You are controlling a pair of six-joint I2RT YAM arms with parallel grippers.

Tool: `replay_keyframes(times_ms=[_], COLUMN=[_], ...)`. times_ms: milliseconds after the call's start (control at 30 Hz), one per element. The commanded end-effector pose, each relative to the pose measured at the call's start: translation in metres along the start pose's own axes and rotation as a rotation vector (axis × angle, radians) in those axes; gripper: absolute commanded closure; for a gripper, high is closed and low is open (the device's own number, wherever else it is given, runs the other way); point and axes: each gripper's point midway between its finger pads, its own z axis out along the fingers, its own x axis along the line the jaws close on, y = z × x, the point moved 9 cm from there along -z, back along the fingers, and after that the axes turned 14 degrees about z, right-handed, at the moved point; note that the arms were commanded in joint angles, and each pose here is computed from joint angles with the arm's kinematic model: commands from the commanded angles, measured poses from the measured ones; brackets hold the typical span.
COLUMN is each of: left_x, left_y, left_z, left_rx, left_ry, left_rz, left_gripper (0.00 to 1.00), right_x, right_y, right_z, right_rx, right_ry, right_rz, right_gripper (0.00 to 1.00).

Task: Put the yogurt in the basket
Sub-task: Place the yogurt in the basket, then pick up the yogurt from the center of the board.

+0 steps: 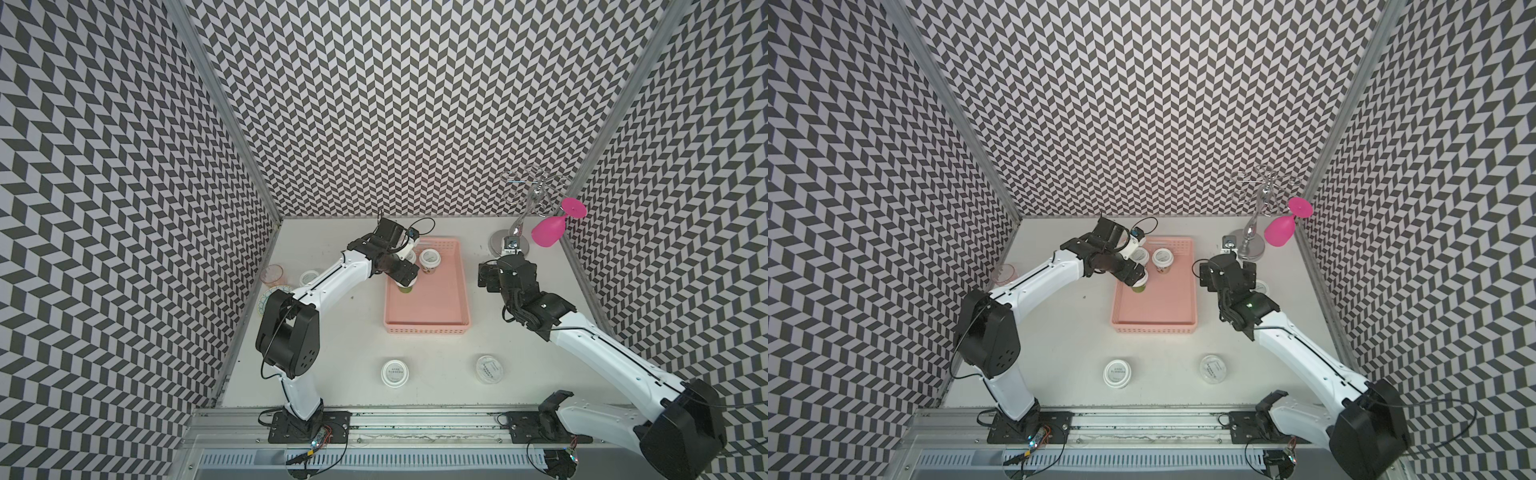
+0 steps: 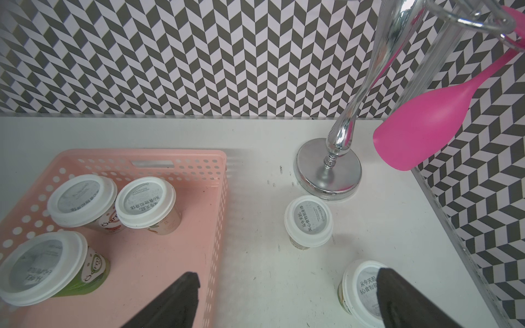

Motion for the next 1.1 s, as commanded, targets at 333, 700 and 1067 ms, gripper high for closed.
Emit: replay_keyframes(times_ms=[333, 700, 1067], left_x=[0.011, 0.031, 0.048], left_y=[-0.02, -0.057, -0.078], left_z=[-0.059, -0.086, -0.095], left_rx=[-0.142, -0.245, -0.275], left_ry=[0.136, 0.178, 0.204], left_rz=[-0.037, -0.121, -0.192], left_gripper=[0.0, 0.0, 0.0], right_x=[-0.01, -0.017, -0.029], right_y=[0.001, -0.004, -0.008], right_z=[0.028, 0.062, 0.099], right_rx=[0.089, 0.164, 0.233], right_ry=[-0.024, -0.084, -0.138], right_rz=[0.103, 0.154, 0.191], right_gripper=[0.0, 0.01, 0.01])
